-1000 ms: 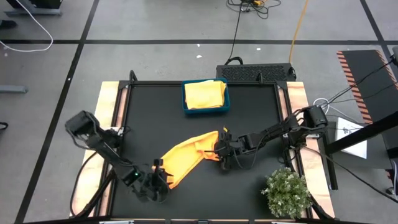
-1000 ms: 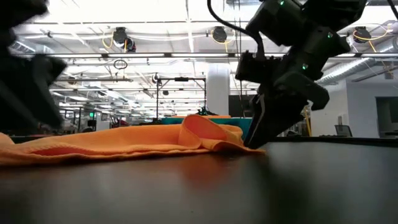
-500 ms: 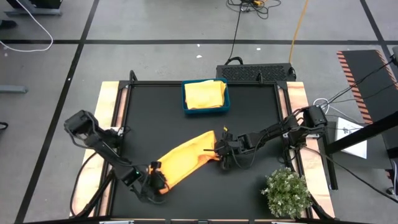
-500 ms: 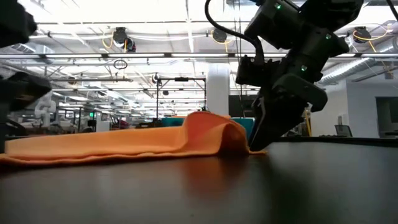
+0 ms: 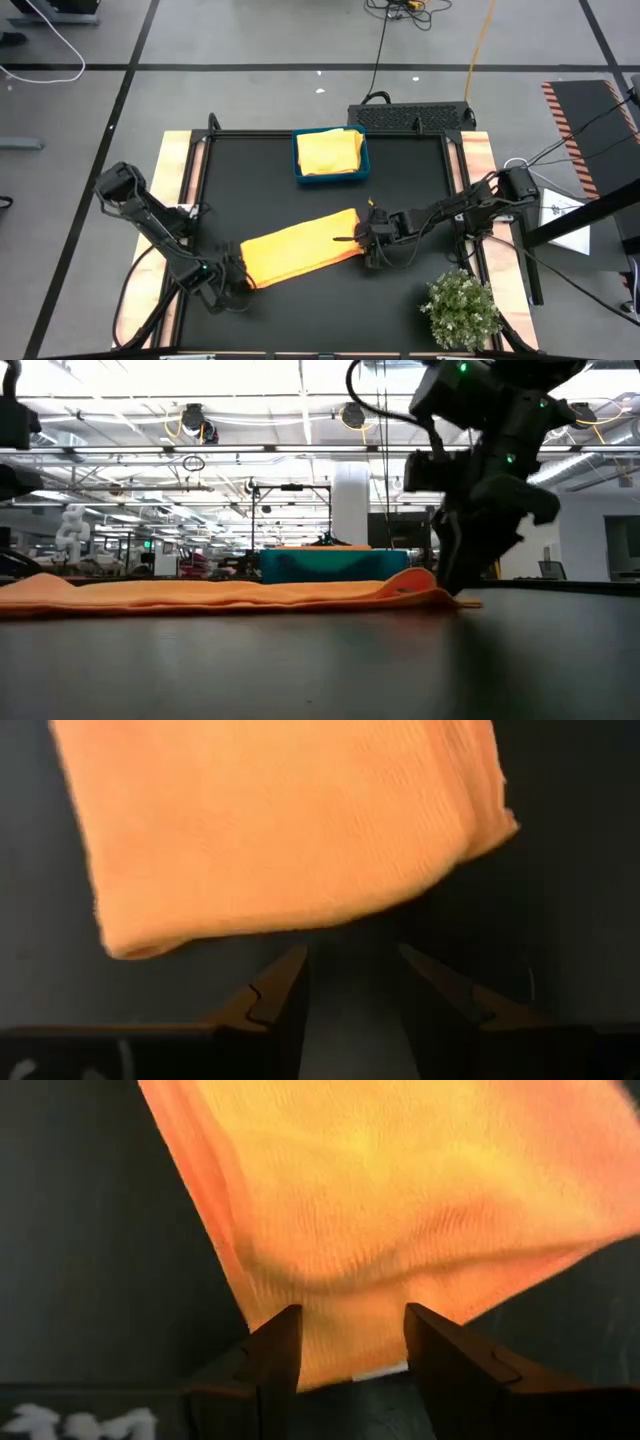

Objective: Fold microfiber towels
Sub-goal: Fold the folded orange microfiber towel

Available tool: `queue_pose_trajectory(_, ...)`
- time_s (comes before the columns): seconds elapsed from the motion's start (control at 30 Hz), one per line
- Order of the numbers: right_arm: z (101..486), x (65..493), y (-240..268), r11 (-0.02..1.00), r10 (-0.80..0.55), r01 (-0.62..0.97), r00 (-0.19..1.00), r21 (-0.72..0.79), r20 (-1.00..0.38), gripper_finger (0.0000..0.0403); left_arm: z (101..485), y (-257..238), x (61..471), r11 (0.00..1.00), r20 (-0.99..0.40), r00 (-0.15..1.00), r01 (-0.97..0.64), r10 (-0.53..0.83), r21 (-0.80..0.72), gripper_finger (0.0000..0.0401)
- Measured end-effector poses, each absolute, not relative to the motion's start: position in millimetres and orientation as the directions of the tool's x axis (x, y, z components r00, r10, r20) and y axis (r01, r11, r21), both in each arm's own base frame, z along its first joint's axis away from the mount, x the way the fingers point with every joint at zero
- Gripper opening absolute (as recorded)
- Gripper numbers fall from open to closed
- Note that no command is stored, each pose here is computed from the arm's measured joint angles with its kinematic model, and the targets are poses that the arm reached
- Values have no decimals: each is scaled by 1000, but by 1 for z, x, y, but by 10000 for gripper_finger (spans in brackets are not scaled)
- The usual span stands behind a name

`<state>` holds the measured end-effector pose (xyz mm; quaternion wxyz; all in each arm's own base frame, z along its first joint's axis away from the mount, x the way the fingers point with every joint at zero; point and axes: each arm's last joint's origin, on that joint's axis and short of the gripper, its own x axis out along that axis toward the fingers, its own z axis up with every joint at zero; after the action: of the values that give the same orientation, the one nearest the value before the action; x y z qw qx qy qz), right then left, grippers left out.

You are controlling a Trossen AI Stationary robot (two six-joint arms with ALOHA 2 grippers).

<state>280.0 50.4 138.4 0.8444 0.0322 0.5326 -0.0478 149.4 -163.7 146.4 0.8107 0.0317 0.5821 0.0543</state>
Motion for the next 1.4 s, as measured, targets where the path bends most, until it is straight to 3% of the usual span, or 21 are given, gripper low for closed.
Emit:
queue_pose_trajectory(0.23, 153, 280, 57, 997, -30, 82, 505, 14, -863, 169, 151, -171, 158, 996, -883, 460, -28, 91, 88, 145)
queue_pose_trajectory(0.53, 146, 292, 82, 993, -93, -5, 619, -122, -780, 171, 160, -183, 173, 997, -759, 649, 16, 47, 75, 145)
queue_pose_trajectory(0.7, 129, 291, 89, 963, -232, 25, 593, -270, -771, 195, 159, -184, 174, 997, -745, 665, -6, 61, 76, 145)
queue_pose_trajectory(0.87, 126, 290, 89, 946, -302, 89, 589, -311, -750, 215, 151, -187, 177, 996, -749, 659, -11, 73, 87, 145)
queue_pose_trajectory(1.4, 133, 278, 83, 926, -375, 174, 521, -335, -767, 188, 128, -195, 182, 997, -791, 609, 8, 57, 78, 145)
